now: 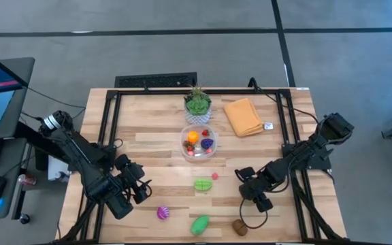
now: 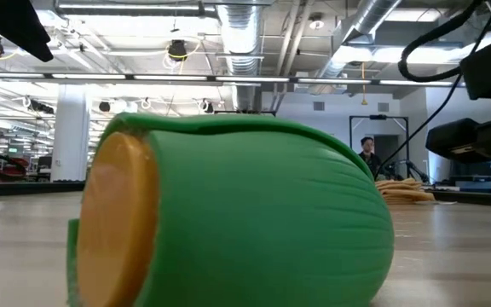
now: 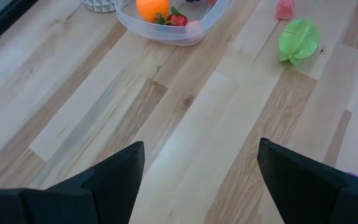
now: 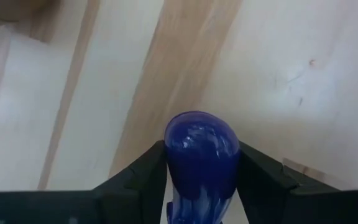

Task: Pick and placing Produce into tupperware
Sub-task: Put the purple eggplant into the transparent bin

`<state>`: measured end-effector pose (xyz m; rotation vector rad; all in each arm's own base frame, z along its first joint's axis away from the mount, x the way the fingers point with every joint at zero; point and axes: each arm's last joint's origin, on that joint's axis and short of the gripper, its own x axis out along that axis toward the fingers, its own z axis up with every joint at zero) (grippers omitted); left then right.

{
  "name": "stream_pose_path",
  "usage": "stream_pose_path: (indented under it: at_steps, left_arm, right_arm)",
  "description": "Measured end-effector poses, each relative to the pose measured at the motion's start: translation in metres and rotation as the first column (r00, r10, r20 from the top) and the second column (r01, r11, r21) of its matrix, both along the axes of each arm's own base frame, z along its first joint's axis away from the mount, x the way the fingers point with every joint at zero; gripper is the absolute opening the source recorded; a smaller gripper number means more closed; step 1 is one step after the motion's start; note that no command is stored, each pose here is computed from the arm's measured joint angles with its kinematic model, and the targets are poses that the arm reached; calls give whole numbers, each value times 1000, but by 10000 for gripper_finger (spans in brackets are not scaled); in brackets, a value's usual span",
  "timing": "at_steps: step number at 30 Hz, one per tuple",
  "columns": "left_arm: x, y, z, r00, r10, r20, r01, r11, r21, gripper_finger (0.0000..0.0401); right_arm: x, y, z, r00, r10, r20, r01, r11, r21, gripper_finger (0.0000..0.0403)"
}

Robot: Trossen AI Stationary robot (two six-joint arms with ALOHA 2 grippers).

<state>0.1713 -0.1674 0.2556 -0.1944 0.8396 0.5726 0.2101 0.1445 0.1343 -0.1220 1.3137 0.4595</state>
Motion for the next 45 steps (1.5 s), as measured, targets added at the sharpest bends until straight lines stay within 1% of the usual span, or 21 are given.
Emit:
stream_pose_path:
  at_steps: [5, 10, 13, 20, 24, 29, 35, 41, 45]
  left_arm:
    - [0, 0, 0, 1000, 0, 0, 0, 1000, 0, 302]
    - [0, 0, 0, 1000, 0, 6, 0, 1000, 5, 302]
    - [0, 0, 0, 1000, 0, 6, 0, 1000, 5, 302]
    - [0, 0, 0, 1000, 0, 7, 0, 1000, 4, 302]
    - [0, 0, 0, 1000, 0, 12, 0, 1000, 10, 302]
    - [0, 0, 1, 1000, 1, 20, -1, 1000, 17, 302]
    - [0, 0, 1, 1000, 1, 20, -1, 1000, 17, 302]
    - [1, 0, 1, 1000, 0, 31, -1, 1000, 27, 302]
    - [1, 1, 1, 1000, -8, 27, 7, 999, 38, 302]
  right_arm:
    - [3, -4, 0, 999, -19, -41, 22, 998, 65, 180]
    - [7, -10, 1, 996, -28, -86, 40, 989, 141, 181]
    - [10, -16, 6, 995, -41, -86, 56, 982, 178, 181]
    - [14, -37, 35, 993, -119, 20, 110, 963, 246, 179]
    - [15, -56, 57, 973, -209, 101, 172, 940, 295, 183]
    - [14, -82, 86, 912, -330, 243, 228, 902, 366, 178]
    - [9, -109, 115, 797, -447, 407, 272, 866, 419, 179]
    - [7, -128, 132, 698, -511, 501, 288, 841, 457, 182]
    - [11, -137, 139, 633, -524, 570, 272, 840, 470, 178]
